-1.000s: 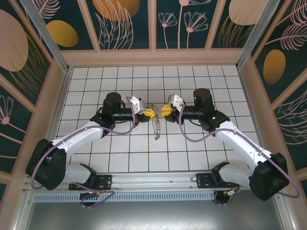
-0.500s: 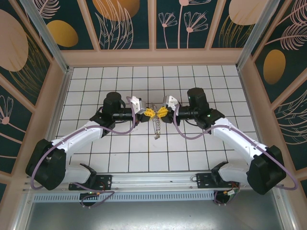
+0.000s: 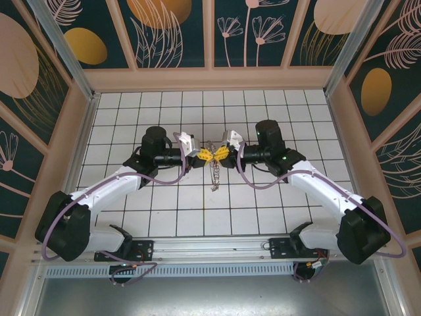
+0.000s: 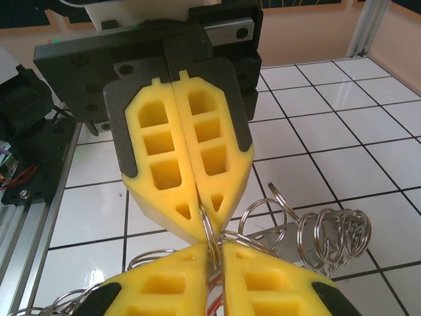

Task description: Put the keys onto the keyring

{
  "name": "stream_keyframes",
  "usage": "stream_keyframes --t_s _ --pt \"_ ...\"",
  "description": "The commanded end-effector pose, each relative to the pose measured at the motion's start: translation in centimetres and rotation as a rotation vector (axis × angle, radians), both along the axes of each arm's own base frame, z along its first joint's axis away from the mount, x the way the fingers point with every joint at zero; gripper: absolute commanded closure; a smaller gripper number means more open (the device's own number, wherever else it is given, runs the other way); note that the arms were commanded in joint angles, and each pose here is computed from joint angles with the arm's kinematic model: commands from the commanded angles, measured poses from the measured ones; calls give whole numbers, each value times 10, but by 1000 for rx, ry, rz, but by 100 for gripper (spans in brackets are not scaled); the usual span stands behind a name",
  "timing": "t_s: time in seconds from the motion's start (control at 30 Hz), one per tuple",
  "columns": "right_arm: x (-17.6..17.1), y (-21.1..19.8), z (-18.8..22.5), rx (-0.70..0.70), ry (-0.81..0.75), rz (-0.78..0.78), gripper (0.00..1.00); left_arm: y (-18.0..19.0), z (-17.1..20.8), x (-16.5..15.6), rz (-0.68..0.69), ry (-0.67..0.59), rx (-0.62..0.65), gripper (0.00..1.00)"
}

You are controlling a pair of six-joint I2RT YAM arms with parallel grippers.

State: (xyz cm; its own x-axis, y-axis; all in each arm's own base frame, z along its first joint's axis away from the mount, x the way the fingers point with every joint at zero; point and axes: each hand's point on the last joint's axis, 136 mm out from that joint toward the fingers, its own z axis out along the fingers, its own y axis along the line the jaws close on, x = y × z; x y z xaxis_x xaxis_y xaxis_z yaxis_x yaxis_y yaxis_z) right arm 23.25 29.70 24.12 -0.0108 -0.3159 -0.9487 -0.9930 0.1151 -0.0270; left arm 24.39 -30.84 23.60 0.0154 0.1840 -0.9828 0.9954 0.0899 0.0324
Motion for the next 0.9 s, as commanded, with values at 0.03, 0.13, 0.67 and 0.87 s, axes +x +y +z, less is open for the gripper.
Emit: stream_keyframes --t_s 0.03,0.13,0.67,0.87 --pt "-6 10 14 53 -11 62 91 -2 30 1 -15 -89 -50 100" --pt "-2 10 8 33 3 42 97 -3 29 0 -16 -87 -51 100" --pt "5 15 6 -117 -25 -16 100 8 -15 0 -43 -42 229 87" --pt "6 21 3 -195 -19 -42 100 6 -6 6 -31 -68 232 91"
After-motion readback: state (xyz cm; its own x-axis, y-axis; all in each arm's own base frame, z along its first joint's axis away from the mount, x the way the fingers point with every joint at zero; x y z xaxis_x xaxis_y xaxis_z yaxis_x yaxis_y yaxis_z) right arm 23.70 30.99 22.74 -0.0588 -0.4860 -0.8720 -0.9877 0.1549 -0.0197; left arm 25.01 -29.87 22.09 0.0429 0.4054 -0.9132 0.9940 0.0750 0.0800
